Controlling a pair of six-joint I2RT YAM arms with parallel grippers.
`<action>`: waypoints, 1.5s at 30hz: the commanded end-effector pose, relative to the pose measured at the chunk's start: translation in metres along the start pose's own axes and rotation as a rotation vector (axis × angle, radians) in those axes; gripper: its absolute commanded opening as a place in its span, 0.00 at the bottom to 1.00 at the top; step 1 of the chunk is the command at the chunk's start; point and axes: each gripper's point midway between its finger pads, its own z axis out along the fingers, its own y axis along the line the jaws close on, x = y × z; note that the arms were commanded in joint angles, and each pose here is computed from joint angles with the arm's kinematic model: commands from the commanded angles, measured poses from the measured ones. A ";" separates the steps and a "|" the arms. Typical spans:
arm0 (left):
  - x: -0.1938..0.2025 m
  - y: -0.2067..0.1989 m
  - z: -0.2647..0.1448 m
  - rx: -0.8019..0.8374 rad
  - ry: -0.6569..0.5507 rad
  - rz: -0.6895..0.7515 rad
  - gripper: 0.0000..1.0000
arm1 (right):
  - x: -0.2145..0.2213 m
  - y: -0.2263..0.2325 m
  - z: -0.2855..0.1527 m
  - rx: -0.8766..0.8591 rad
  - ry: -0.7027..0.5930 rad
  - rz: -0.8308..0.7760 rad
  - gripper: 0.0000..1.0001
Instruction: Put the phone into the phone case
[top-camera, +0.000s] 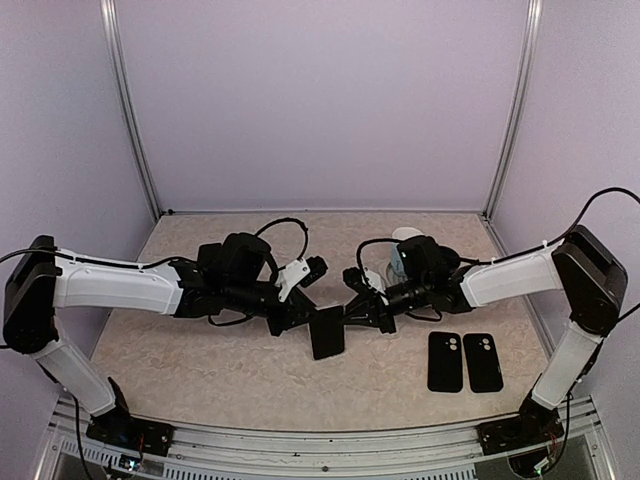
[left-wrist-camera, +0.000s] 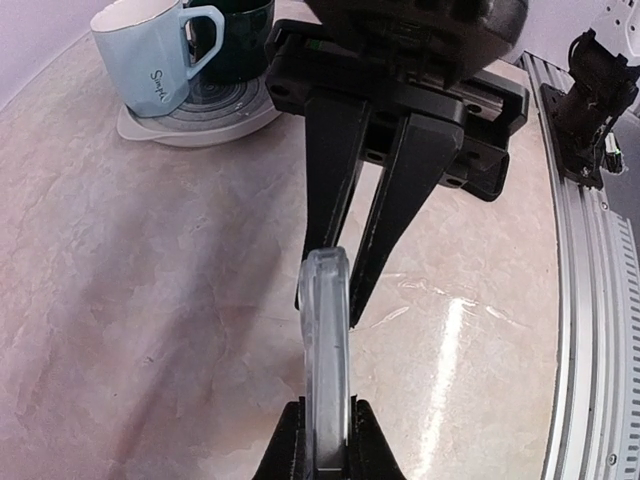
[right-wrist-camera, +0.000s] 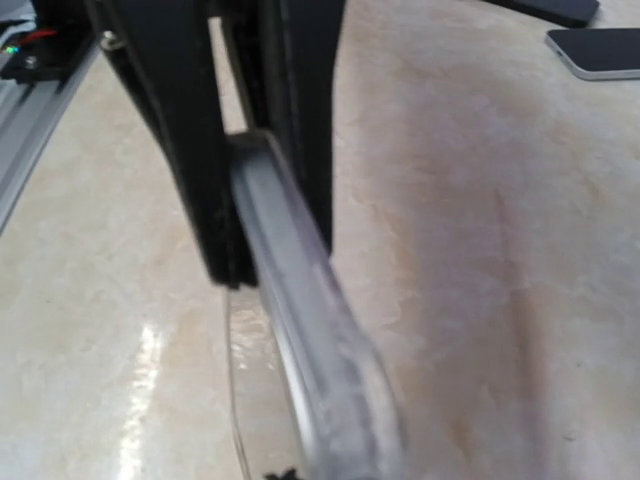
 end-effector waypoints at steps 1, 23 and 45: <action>0.045 0.006 0.006 -0.035 0.139 -0.036 0.00 | -0.007 0.010 0.006 -0.058 -0.040 -0.053 0.00; -0.038 0.001 -0.027 -0.028 -0.107 -0.056 0.45 | -0.016 0.018 0.018 -0.085 -0.116 0.122 0.00; 0.025 0.177 -0.121 -0.758 0.004 -0.633 0.95 | 0.018 -0.146 0.044 0.173 0.130 0.945 0.00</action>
